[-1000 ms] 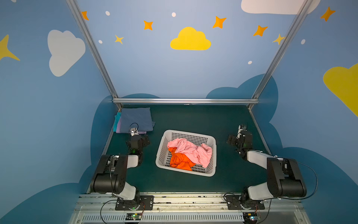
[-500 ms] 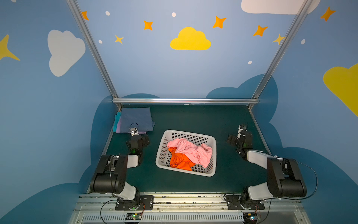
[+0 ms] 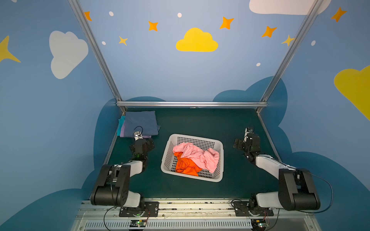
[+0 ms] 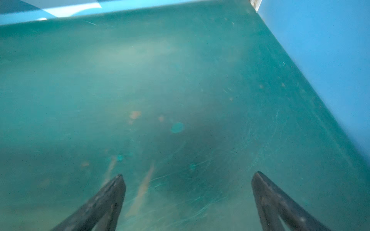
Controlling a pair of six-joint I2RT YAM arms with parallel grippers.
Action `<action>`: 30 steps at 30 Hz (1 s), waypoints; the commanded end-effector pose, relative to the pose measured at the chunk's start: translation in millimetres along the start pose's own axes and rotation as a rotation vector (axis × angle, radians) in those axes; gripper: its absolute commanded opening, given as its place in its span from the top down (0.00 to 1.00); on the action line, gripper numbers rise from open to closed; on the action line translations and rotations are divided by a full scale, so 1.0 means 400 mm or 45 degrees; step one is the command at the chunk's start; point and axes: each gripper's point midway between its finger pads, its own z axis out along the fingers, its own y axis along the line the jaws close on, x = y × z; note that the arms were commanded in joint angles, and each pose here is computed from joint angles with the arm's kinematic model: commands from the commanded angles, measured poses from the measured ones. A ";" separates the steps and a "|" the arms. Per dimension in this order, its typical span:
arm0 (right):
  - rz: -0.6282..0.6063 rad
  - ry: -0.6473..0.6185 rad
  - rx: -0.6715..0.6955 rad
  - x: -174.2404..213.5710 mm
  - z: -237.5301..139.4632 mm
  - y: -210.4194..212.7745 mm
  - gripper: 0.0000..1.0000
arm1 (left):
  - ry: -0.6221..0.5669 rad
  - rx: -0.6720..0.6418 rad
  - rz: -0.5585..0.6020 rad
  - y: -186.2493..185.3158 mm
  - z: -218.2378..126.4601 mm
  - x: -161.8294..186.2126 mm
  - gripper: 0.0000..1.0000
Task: Fold and stack the t-shirts
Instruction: 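Reach both grippers toward the white basket holding the pink t-shirt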
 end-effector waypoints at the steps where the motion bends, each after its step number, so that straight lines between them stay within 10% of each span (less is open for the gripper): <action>1: 0.014 -0.026 0.085 -0.051 -0.069 0.000 0.02 | -0.104 -0.219 -0.081 0.054 -0.050 -0.103 0.00; 10: -0.019 0.105 -0.036 -0.058 -0.188 0.095 0.01 | -0.043 -1.021 -0.775 0.301 -0.343 -0.174 0.00; 23: -0.451 0.300 -0.802 0.099 -0.424 0.511 0.26 | 0.507 -0.118 -0.894 0.059 -0.398 0.017 0.27; 30: -0.472 0.566 -0.764 0.235 -0.360 0.571 0.16 | 0.768 0.092 -0.929 -0.073 -0.424 0.155 0.34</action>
